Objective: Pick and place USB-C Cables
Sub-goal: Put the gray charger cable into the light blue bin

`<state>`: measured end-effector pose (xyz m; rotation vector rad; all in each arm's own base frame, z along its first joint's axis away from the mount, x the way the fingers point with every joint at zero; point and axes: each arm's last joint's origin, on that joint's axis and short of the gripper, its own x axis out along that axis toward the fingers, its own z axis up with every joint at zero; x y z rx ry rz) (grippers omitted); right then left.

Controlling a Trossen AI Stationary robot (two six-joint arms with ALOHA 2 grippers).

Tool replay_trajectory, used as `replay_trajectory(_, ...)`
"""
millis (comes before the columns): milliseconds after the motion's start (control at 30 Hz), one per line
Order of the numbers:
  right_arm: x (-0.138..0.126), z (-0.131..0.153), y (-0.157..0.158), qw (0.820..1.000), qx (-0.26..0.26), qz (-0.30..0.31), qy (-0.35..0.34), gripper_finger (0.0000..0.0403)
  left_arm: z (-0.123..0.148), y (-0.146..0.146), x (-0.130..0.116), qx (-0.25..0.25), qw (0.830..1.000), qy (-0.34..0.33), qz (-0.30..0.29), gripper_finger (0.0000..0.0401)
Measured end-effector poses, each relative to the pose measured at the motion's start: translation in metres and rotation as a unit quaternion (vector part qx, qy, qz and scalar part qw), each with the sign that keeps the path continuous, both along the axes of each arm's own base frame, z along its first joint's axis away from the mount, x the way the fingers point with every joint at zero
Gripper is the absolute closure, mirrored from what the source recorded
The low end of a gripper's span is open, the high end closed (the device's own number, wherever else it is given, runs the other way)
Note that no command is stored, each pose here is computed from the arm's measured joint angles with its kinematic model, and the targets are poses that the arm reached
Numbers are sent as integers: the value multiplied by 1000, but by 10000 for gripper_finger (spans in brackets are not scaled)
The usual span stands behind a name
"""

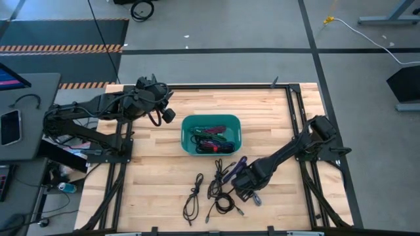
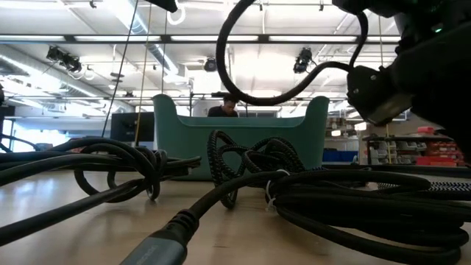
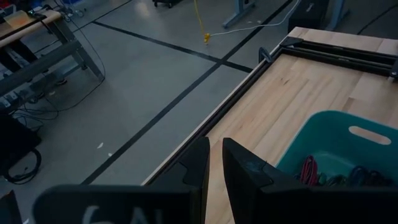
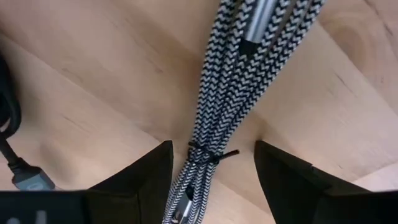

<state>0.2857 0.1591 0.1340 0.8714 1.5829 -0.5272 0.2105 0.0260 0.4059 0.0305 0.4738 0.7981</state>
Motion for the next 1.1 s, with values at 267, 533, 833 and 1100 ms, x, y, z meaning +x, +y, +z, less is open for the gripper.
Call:
replay_trajectory(267, -4, -3, -2, 1000, 8, -5, 15, 255, 0, 0, 0, -1, 1000, -2, 1, 351)
replay_trajectory(533, -1, -3, 3, 998, 52, 5, 21, 382, 0, 0, 0, -1, 1000, -1, 1, 351)
replay_trajectory(833, 22, 57, 4, 987, 89, 84, -100, 382, 0, 0, 0, 0, 1000, 0, 0, 351)
replay_trajectory(1100, 17, 161, -36, 963, -4, 122, -239, 382, 0, 0, 0, 0, 1000, 0, 0, 351)
